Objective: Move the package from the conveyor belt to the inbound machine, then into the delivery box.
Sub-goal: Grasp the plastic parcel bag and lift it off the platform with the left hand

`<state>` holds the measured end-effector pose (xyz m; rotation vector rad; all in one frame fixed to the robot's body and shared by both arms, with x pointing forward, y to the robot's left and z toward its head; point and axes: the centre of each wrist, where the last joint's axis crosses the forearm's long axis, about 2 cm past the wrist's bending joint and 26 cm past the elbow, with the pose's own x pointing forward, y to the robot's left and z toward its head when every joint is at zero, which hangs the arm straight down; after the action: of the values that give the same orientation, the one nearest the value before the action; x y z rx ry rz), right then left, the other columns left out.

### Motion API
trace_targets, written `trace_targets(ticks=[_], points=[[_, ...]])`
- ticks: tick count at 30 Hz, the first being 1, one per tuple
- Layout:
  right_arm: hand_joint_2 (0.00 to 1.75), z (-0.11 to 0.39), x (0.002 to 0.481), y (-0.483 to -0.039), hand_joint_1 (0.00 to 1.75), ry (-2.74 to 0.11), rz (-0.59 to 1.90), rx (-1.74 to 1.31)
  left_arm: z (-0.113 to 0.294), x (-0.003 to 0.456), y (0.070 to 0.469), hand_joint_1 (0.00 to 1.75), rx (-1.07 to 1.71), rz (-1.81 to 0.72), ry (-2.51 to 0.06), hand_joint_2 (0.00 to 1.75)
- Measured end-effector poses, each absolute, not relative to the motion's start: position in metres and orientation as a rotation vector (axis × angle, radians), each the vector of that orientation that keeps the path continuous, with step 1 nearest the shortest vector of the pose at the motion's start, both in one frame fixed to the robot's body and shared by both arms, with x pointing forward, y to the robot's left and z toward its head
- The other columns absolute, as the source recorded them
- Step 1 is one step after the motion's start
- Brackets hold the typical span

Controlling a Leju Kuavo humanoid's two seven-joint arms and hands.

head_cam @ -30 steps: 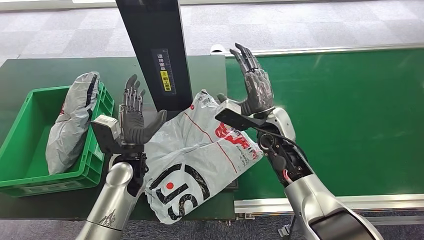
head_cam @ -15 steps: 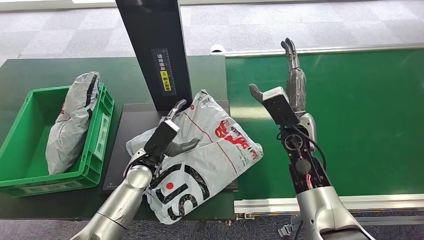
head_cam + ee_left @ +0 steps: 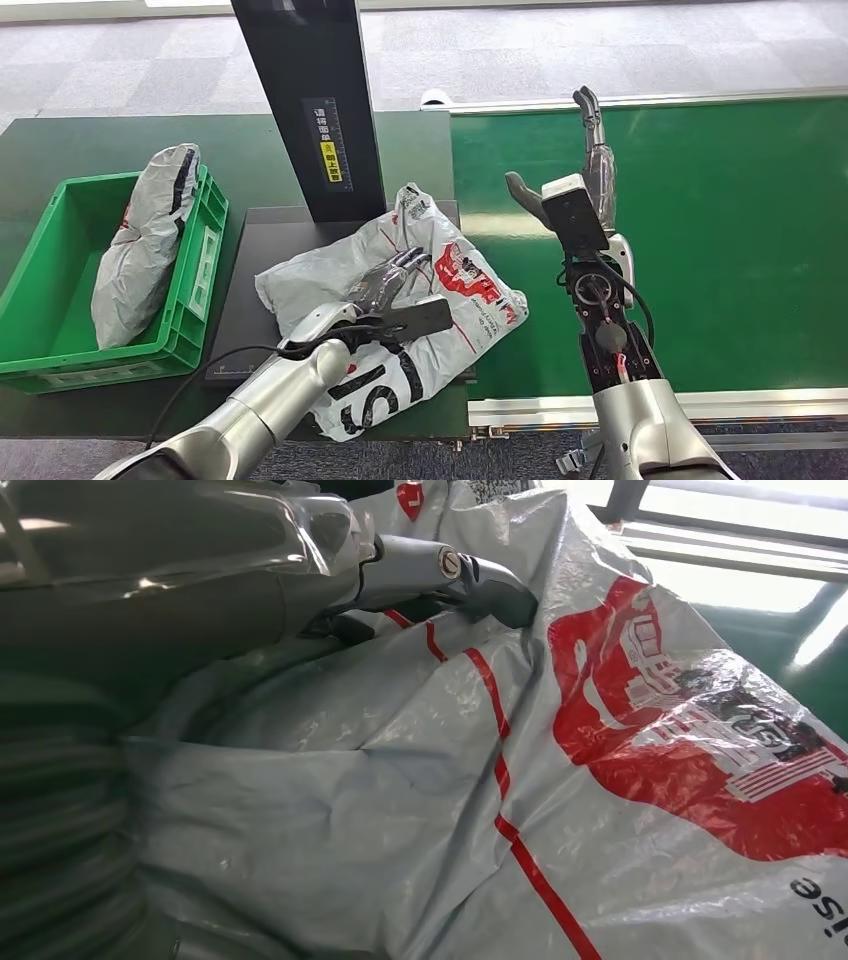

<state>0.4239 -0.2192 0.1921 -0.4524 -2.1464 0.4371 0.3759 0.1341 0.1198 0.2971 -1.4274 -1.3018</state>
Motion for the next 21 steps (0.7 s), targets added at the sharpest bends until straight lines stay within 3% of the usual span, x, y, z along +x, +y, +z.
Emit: trace_targets(ticks=[6,7,10,11,15,21], points=[[1.75,0.192,0.424,-0.219,0.0,-2.141,0.435,-0.451,0.12,0.378,0.132,0.0,0.304,-1.331,-1.402,1.75],[1.75,0.191,0.424,-0.219,0.0,-2.137,0.434,-0.448,0.12,0.378,0.132,0.12,0.307,-1.347,-1.388,1.75],[1.75,0.19,0.424,-0.218,0.0,-2.113,0.427,-0.43,0.121,0.38,0.129,1.3,0.313,-1.412,-1.342,1.75],[1.75,0.189,0.424,-0.217,0.0,-2.102,0.425,-0.424,0.121,0.38,0.128,1.56,0.309,-1.43,-1.334,1.75],[1.75,0.178,0.425,-0.218,0.0,-2.035,0.434,-0.412,0.12,0.379,0.125,1.47,0.294,-1.476,-1.322,1.75],[1.75,0.159,0.422,-0.215,0.0,-1.909,0.446,-0.286,0.119,0.379,0.126,1.74,0.316,-1.466,-1.349,1.75]])
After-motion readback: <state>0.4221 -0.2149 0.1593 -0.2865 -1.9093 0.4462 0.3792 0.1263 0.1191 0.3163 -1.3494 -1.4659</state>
